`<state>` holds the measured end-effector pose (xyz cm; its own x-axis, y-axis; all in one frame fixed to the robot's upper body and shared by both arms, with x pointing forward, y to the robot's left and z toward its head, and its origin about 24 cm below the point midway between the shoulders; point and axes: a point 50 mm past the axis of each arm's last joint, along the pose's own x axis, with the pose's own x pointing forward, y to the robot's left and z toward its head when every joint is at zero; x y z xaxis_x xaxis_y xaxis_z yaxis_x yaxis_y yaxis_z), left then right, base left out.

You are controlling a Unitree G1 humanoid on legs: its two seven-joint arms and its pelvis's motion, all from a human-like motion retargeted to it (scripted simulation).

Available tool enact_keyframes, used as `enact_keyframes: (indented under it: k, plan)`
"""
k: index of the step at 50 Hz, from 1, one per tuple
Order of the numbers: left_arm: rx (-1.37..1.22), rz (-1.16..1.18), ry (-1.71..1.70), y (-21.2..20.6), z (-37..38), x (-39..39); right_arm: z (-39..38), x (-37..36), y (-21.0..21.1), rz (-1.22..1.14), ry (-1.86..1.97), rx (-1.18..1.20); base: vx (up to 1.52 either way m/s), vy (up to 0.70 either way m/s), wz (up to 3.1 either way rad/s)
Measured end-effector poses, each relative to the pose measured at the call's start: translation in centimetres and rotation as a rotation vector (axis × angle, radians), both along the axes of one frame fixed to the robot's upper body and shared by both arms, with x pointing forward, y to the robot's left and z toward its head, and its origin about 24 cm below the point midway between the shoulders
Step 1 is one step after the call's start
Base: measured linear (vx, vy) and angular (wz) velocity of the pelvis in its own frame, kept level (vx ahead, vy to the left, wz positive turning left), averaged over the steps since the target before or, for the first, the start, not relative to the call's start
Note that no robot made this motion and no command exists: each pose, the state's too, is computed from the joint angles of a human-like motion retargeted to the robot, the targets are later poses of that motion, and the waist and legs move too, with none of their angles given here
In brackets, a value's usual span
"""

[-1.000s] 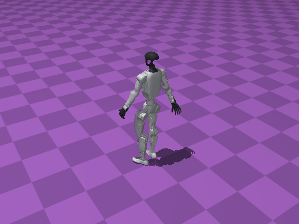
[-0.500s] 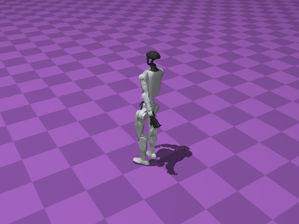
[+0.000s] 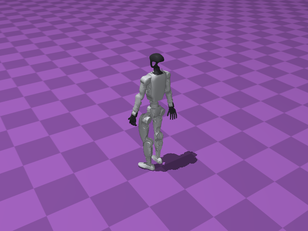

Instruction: In place motions

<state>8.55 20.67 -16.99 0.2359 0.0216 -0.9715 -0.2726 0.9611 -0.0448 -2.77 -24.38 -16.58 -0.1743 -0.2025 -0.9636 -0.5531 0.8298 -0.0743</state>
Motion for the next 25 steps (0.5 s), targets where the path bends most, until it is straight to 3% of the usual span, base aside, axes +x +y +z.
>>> enact_keyframes:
  k: [5,12,18,25]
  plan:
    - [0.034,-0.126,-0.342,-0.1,3.5,10.3,2.8,-9.7,-2.7,-0.269,0.155,-0.194,0.01,0.01,-0.02]
    - [0.125,-0.247,-0.581,-0.6,6.6,15.3,5.7,-15.6,-3.6,-0.328,0.286,-0.348,0.0,0.0,0.0]
    - [0.079,-0.259,-0.373,-1.3,2.9,9.1,3.0,-11.0,-2.1,-0.237,0.2,-0.239,-0.02,0.0,0.31]
    - [-0.019,-0.111,0.225,-2.5,-1.1,-8.9,-0.7,4.9,1.7,0.069,-0.194,0.012,-0.03,-0.01,0.22]
